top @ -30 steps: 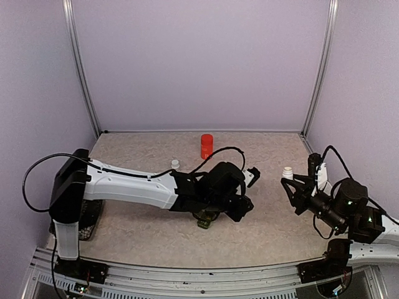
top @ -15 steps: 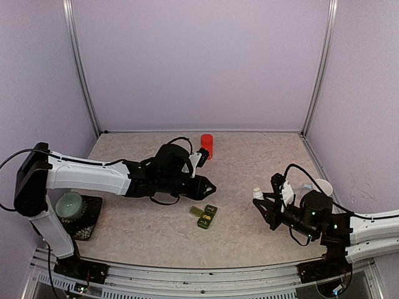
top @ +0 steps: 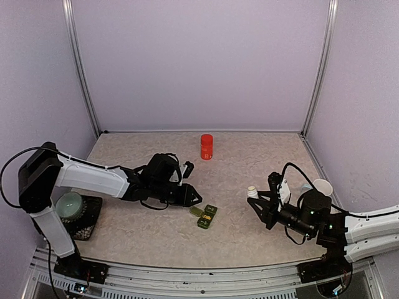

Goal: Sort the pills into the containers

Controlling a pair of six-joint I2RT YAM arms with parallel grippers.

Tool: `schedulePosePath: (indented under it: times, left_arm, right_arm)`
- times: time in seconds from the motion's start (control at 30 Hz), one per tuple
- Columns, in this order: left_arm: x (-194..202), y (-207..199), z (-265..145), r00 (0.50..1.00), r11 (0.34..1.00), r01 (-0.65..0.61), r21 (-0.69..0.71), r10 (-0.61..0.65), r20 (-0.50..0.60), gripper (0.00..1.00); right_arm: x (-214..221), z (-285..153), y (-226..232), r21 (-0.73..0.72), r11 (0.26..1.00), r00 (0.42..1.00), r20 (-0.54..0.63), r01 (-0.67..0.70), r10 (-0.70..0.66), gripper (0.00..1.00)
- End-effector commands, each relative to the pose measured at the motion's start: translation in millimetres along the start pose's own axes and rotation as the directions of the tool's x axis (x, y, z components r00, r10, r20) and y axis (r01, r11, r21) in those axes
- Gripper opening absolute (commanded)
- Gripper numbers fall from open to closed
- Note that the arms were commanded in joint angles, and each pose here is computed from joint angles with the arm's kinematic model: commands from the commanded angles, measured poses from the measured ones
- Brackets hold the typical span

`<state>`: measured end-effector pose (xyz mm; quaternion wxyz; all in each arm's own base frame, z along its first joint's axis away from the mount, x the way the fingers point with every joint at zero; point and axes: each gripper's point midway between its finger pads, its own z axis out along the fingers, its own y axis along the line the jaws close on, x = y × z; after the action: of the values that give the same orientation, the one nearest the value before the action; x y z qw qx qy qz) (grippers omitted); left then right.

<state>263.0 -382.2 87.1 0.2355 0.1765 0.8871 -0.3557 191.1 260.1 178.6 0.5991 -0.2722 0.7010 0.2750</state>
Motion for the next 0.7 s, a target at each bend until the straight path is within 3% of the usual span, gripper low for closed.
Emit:
schedulePosePath:
  times: [0.0, 0.27, 0.47, 0.67]
  left_arm:
    - [6, 12, 7, 1.0, 1.0, 0.013, -0.014, -0.013, -0.006, 0.3]
    - [22, 42, 8, 0.998, 0.995, 0.06, -0.074, -0.062, -0.022, 0.33]
    - [8, 27, -17, 0.995, 0.997, 0.065, 0.032, -0.067, 0.07, 0.37]
    - [-1, 32, -31, 0.99, 0.998, 0.07, 0.008, -0.071, 0.125, 0.5]
  right_arm:
    - [-6, -3, 5, -0.025, 1.0, 0.999, 0.032, -0.008, 0.009, 0.29]
    - [-7, -7, 3, -0.022, 1.0, 0.999, 0.036, -0.009, 0.01, 0.3]
    - [-5, -8, 2, -0.021, 1.0, 0.999, 0.031, -0.009, 0.01, 0.3]
    - [-5, -7, 2, -0.021, 1.0, 0.999, 0.032, -0.009, 0.01, 0.3]
